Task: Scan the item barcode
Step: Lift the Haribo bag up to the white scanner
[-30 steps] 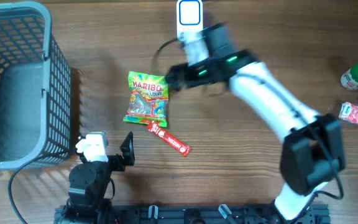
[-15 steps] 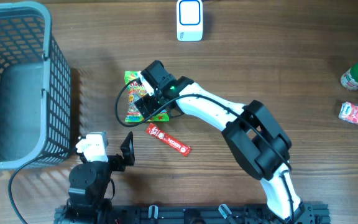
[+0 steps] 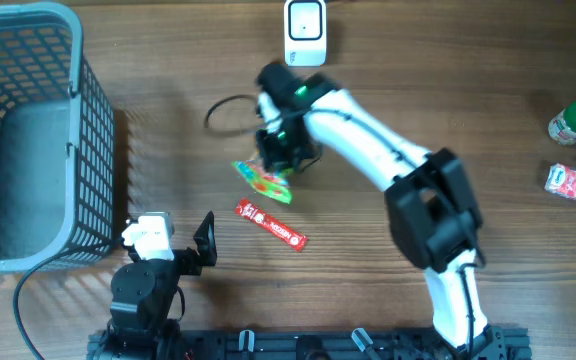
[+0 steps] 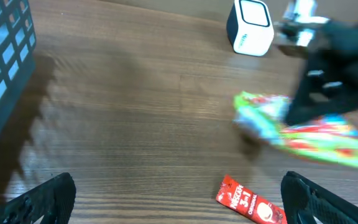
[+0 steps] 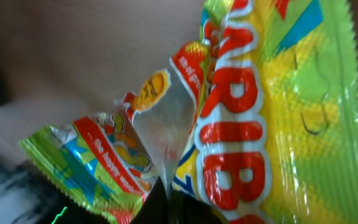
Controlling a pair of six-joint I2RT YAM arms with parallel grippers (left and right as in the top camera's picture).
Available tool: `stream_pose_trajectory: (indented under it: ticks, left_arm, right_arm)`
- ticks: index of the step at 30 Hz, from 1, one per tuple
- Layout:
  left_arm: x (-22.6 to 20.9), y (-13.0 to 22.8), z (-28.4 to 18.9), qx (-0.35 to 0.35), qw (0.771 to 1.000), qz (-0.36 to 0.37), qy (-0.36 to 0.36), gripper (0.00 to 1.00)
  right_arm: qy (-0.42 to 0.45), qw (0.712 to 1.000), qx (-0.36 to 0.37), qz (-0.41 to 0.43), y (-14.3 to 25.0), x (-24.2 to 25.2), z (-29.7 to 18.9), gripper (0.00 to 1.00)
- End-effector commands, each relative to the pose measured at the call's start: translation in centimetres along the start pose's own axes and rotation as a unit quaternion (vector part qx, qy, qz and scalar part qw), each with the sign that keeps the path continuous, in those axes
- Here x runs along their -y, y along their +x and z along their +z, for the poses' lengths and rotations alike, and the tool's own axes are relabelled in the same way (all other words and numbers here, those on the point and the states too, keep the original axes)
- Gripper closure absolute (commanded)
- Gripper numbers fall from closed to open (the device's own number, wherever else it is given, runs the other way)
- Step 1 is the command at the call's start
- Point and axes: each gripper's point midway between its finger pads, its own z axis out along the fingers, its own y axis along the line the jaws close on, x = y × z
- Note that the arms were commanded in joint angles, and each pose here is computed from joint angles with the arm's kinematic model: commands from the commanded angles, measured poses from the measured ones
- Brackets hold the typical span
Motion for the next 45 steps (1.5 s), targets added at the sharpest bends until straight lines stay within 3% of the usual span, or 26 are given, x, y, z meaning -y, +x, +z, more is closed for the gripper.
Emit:
stream_pose_trajectory:
  ticks: [1, 5, 9, 10, 13, 16, 19, 25, 32, 36, 38, 39, 41, 43, 45]
  left_arm:
    - [-0.1, 0.1, 0.1, 0.000, 1.000, -0.003, -0.002, 0.00]
    - [-0.1, 0.1, 0.1, 0.000, 1.000, -0.003, -0.002, 0.00]
    - [-0.1, 0.1, 0.1, 0.000, 1.000, -0.003, -0.002, 0.00]
    - [-0.1, 0.1, 0.1, 0.000, 1.000, -0.003, -0.002, 0.00]
    - [-0.1, 0.2, 0.1, 0.000, 1.000, -0.003, -0.002, 0.00]
    - [-0.1, 0.2, 0.1, -0.001, 1.000, -0.003, -0.002, 0.00]
    - [-0.1, 0.2, 0.1, -0.001, 1.000, -0.003, -0.002, 0.00]
    - [-0.1, 0.2, 0.1, -0.001, 1.000, -0.003, -0.002, 0.00]
    - [-0.1, 0.2, 0.1, -0.001, 1.000, -0.003, -0.002, 0.00]
    - [-0.1, 0.2, 0.1, -0.001, 1.000, -0.003, -0.002, 0.00]
    - [-0.1, 0.2, 0.1, -0.001, 1.000, -0.003, -0.002, 0.00]
    - [-0.1, 0.2, 0.1, -0.001, 1.000, -0.003, -0.002, 0.00]
    - [-0.1, 0.2, 0.1, -0.001, 1.000, -0.003, -0.002, 0.00]
    - [-0.1, 0.2, 0.1, -0.001, 1.000, -0.003, -0.002, 0.00]
    - [-0.1, 0.2, 0.1, -0.001, 1.000, -0.003, -0.002, 0.00]
  right_arm:
    - [-0.171, 0.982, -0.074, 0.042, 3.6, -3.2, -6.0, 0.96]
    - [-0.194, 0.964, -0.130, 0.131, 6.0, 0.4, -9.4, 0.96]
    - [-0.083, 0.981, -0.094, 0.145, 5.1, 7.4, -9.7, 0.96]
    - [-0.083, 0.985, -0.089, 0.121, 5.0, 8.0, -9.9, 0.96]
    - [-0.141, 0.986, -0.058, -0.062, 4.8, 7.7, -10.7, 0.96]
    - [-0.225, 0.952, -0.005, -0.207, 4.3, 5.0, -11.4, 0.96]
    - [-0.298, 0.909, 0.058, -0.285, 3.5, 2.1, -12.6, 0.96]
    - [-0.373, 0.864, 0.114, -0.318, 2.4, -1.8, -13.6, 0.96]
    - [-0.363, 0.878, 0.091, -0.298, 2.8, -1.6, -13.1, 0.96]
    - [-0.257, 0.947, 0.012, -0.191, 2.9, 1.8, -10.5, 0.96]
    - [-0.092, 0.995, -0.009, -0.034, 1.3, 7.2, -8.5, 0.96]
    - [0.049, 0.996, 0.017, 0.071, 0.0, 12.1, -8.3, 0.96]
    - [0.168, 0.972, 0.064, 0.153, -1.2, 16.2, -9.5, 0.96]
    - [0.211, 0.956, 0.119, 0.165, -3.2, 17.6, -10.9, 0.96]
    - [0.199, 0.956, 0.175, 0.128, -6.2, 16.6, -12.7, 0.96]
